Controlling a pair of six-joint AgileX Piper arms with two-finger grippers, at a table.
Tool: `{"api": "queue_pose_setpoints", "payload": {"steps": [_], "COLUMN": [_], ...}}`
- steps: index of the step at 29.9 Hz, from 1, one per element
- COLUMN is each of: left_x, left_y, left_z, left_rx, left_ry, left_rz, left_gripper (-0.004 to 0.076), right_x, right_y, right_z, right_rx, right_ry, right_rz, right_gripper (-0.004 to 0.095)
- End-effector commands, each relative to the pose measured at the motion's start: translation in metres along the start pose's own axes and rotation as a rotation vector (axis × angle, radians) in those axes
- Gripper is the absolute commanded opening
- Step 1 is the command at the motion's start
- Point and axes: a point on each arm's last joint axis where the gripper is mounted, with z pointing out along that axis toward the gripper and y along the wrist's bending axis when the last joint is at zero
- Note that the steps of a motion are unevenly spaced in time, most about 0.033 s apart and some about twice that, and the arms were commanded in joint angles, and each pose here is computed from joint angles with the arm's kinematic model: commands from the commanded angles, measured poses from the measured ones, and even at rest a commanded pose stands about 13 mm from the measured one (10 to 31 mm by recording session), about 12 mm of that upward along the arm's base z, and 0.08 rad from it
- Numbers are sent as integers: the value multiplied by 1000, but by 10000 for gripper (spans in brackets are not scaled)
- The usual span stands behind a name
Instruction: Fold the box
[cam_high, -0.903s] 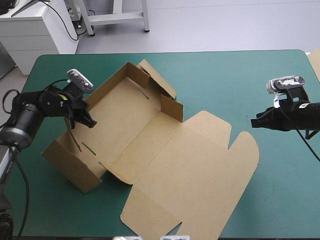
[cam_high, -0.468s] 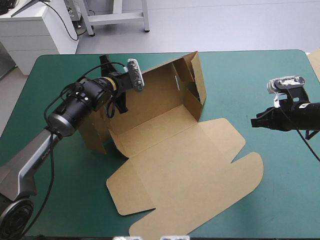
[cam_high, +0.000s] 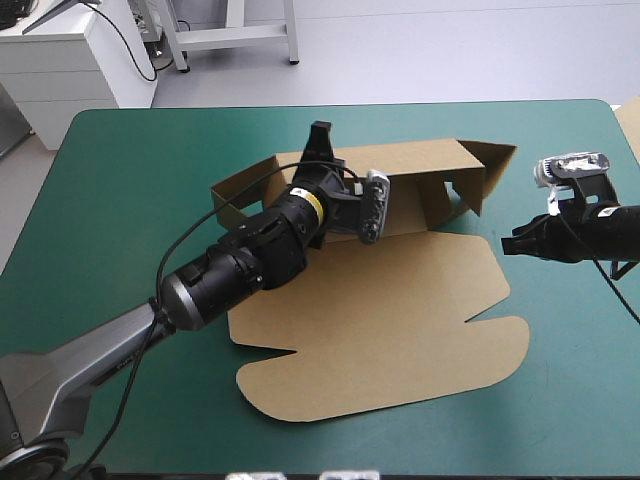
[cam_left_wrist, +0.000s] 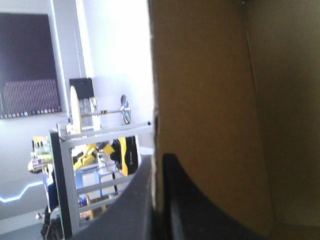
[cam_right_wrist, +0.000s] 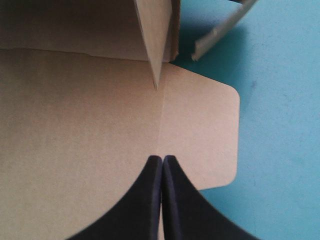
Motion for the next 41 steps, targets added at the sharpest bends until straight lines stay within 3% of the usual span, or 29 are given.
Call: {"api": "queue_pose_setpoints", "payload": {"steps": [1,11,21,29,41], "left_x": [-18,-3,-16,-12,-14], "left_y": [30,29,-41,-58,-69], "left_z": [-47,-72,-23,-1,2], "left_rx": [-137,-76,95,-18,-67], "left_ry": [-122,-32,-25,77,49], "left_rz": [-12,-68,28,-21,-1], "left_gripper": [-6,-8,-8,-8,-8], "right_x": [-7,-9,-10,-10,-16], "right_y": [4,5,8,7,3], "right_z": [-13,-13,-14,-14,-15], "right_rx": [9,-4,-28,-21,20], "right_ry": [-75,-89,-103,-105,-165], "right_rz": [-7,2,-12,-22,-26], "right_gripper": [-19,-19,-19,-19,-19]}}
